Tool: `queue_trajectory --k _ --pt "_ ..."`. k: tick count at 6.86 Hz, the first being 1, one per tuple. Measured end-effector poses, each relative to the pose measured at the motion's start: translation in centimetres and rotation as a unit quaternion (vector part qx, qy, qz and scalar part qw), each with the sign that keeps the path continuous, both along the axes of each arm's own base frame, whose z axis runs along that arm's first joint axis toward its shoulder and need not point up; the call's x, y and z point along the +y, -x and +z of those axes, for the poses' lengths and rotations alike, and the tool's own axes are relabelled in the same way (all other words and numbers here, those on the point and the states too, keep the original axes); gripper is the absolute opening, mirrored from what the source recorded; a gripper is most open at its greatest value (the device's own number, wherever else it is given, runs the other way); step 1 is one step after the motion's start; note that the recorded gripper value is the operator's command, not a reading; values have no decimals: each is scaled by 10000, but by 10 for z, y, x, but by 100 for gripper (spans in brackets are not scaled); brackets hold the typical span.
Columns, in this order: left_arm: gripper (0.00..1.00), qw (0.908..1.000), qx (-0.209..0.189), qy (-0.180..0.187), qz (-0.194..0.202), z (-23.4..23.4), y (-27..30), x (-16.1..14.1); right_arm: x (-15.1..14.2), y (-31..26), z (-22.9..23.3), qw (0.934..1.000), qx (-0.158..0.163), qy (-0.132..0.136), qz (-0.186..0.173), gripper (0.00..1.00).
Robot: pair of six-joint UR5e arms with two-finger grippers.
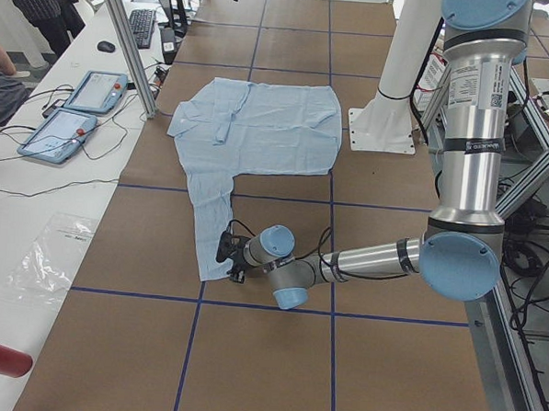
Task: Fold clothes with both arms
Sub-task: 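Lower the left gripper onto the other sleeve cuff and grasp it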
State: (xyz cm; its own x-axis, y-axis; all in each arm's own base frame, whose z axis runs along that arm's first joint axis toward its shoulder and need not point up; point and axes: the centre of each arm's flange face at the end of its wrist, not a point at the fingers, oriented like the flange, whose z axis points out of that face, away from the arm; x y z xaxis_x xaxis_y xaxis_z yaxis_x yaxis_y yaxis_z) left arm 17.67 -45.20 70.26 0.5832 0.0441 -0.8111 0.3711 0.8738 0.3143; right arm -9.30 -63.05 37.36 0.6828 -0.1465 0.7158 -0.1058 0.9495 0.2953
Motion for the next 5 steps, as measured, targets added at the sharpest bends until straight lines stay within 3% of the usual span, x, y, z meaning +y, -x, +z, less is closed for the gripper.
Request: queue_trajectory --k 3,5 --pt "53 10000 -25 21 6 3 0 0 0 0 0 10000 -1 -4 2 100" --pt "31 10000 -33 27 9 3 0 1 0 0 0 10000 -1 -5 1 100"
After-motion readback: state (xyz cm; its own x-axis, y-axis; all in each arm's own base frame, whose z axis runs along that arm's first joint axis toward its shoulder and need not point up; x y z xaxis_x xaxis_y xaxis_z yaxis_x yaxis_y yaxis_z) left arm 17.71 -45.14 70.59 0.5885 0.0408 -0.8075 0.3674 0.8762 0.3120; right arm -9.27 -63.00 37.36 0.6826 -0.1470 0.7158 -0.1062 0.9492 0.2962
